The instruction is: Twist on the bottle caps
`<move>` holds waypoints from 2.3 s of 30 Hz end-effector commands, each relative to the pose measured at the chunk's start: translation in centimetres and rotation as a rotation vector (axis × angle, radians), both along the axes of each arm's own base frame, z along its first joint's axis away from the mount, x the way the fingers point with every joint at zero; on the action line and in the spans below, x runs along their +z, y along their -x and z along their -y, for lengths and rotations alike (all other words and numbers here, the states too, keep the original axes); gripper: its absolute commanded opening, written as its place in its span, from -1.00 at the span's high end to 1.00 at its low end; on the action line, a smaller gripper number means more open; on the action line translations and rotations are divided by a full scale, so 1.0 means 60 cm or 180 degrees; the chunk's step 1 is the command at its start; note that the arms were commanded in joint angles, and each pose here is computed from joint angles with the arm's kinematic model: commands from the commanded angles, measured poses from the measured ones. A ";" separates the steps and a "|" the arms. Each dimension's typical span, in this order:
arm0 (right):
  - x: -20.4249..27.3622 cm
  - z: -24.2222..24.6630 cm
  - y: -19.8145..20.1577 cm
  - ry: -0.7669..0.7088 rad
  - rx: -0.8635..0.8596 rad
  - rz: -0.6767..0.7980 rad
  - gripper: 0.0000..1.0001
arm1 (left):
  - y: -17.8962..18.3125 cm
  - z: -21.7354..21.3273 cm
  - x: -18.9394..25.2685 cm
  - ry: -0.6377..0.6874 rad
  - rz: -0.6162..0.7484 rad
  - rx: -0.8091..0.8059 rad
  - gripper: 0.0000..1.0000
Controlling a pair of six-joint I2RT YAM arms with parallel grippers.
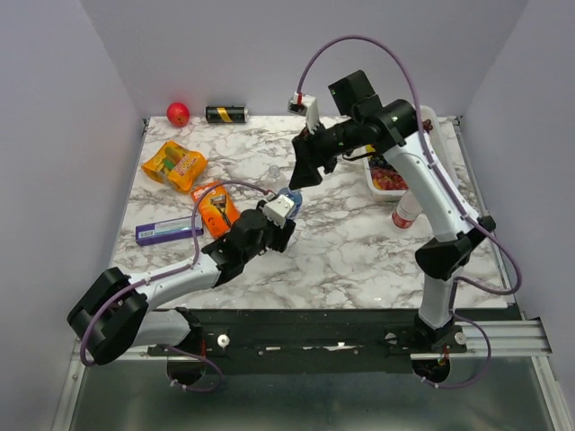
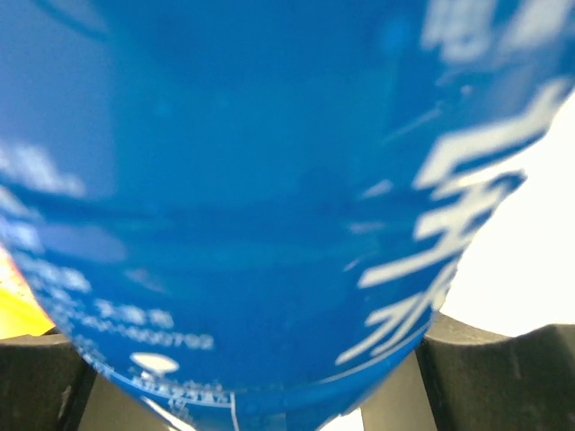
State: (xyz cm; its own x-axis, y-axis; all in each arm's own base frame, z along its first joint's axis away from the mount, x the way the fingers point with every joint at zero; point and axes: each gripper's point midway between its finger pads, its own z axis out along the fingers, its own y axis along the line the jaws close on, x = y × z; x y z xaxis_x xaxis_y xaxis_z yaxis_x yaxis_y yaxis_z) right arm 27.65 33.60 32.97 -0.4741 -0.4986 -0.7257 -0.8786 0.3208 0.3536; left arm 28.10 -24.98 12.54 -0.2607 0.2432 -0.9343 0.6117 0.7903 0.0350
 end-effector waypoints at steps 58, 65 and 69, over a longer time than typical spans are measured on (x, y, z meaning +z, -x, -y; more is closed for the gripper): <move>-0.134 0.038 0.138 0.0618 0.1163 -0.0077 0.74 | -0.016 -0.039 0.173 -0.0301 0.1196 0.0072 1.00; -0.163 0.064 0.136 0.0250 0.0061 -0.2657 0.50 | -0.045 -0.071 0.150 -0.1173 0.1152 0.0669 1.00; -0.106 0.038 0.141 -0.0337 0.0180 -0.3400 0.36 | -0.034 -0.070 0.125 -0.1373 0.1216 0.0484 1.00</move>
